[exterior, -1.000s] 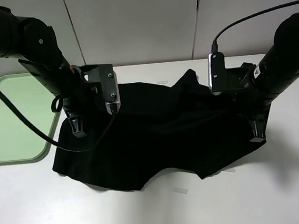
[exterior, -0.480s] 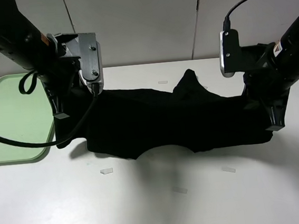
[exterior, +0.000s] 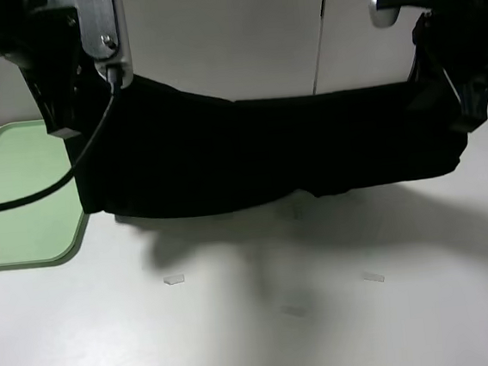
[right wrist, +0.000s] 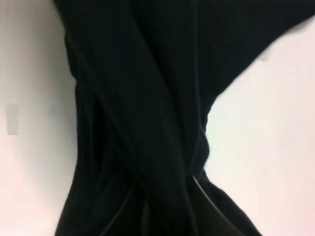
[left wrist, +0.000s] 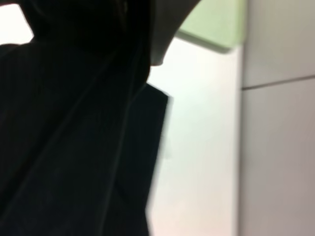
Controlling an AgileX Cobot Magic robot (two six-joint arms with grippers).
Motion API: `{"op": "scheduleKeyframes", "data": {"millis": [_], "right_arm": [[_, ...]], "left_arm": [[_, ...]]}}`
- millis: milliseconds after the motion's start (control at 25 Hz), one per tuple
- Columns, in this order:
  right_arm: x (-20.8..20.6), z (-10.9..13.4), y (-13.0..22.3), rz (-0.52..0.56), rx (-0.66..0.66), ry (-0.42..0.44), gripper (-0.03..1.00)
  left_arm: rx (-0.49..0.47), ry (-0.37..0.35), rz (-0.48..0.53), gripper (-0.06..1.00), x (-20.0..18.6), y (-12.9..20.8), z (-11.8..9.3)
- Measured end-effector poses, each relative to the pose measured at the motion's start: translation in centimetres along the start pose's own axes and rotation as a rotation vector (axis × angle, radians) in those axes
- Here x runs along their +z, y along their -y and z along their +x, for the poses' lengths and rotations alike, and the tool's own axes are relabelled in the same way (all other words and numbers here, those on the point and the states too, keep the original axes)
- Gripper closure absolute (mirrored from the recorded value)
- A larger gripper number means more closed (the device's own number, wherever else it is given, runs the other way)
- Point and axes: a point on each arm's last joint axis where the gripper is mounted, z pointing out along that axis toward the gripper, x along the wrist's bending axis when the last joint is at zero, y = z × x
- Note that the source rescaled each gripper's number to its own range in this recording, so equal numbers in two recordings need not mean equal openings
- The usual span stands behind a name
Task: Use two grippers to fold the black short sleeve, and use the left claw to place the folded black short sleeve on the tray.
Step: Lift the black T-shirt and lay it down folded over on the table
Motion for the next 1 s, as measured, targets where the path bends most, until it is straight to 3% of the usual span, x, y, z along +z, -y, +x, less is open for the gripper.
{"op": "scheduleKeyframes", "data": {"millis": [400,1000], "right_arm": [[-6.0,-2.5,-1.3,-0.038,0.022,0.083,0.97],[-14.0,-5.1,-2.3,-0.143,0.042,0.340,0.97]], "left_arm": [[0.001,-0.150,-0.071,0.94,-5.2,-2.0,4.1],[0.010,-0.324,-0.131,0.94,-10.6,-3.5,7.7]]}}
